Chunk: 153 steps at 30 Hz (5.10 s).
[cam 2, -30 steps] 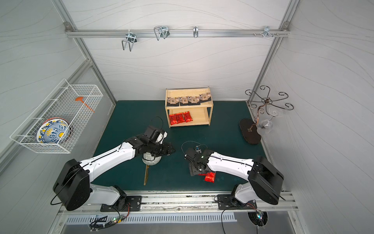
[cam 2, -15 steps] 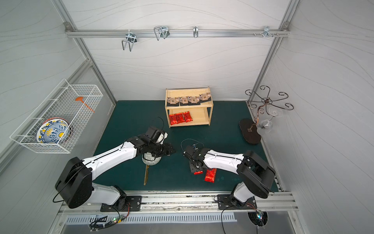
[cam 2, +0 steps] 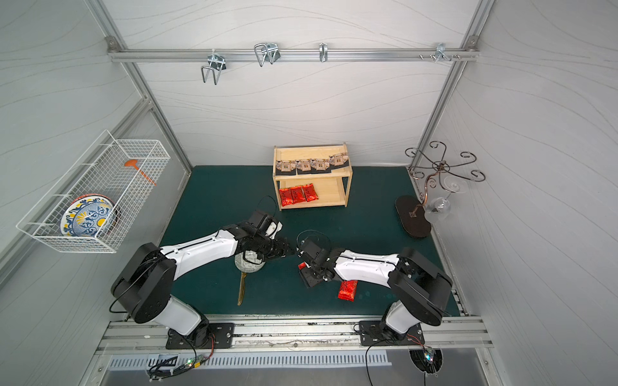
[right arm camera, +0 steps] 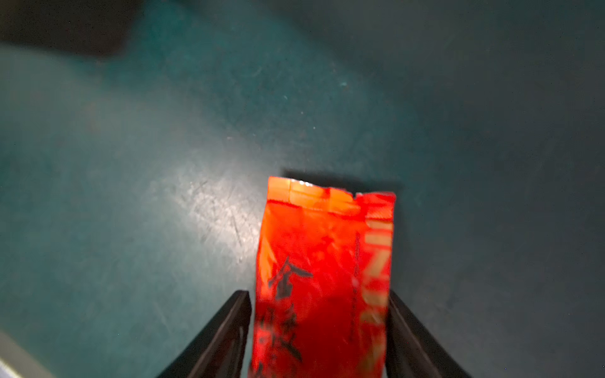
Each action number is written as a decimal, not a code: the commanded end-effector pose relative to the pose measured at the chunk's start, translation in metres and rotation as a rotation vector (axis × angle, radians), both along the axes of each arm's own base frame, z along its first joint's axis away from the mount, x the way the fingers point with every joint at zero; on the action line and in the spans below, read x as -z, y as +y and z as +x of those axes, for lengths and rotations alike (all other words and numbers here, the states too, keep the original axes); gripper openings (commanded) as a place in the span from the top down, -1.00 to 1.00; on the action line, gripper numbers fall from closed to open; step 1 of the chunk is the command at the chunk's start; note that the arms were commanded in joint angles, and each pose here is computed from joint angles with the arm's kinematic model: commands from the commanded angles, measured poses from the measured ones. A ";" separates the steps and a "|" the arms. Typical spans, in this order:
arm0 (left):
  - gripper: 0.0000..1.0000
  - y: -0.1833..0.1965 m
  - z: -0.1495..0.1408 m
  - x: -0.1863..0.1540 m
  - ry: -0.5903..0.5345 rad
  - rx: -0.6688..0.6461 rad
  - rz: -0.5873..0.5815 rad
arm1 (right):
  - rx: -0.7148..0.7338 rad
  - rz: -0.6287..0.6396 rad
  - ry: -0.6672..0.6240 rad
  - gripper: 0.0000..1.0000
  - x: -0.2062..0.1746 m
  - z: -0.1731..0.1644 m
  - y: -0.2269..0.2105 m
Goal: Place the tea bags on the shelf by color
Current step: Move the tea bag to the center of the board, then pick up the tea bag from the center of the board, then place the tea bag on the shelf.
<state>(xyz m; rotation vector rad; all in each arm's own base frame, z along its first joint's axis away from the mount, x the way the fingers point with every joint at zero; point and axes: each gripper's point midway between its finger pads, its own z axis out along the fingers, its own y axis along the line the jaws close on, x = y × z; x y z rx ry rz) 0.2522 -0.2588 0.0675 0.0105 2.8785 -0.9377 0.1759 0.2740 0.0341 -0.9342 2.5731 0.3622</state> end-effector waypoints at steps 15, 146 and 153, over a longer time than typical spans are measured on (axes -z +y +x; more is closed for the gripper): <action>-0.03 -0.059 -0.009 0.009 0.023 0.163 -0.116 | 0.074 0.288 0.031 0.67 -0.012 -0.022 -0.008; -0.30 0.014 0.025 -0.098 -0.204 -0.032 -0.210 | 1.167 1.026 0.028 0.50 -0.030 0.361 -0.030; -0.30 0.014 0.025 -0.101 -0.215 -0.034 -0.215 | 1.149 0.987 0.069 0.04 -0.030 0.338 -0.033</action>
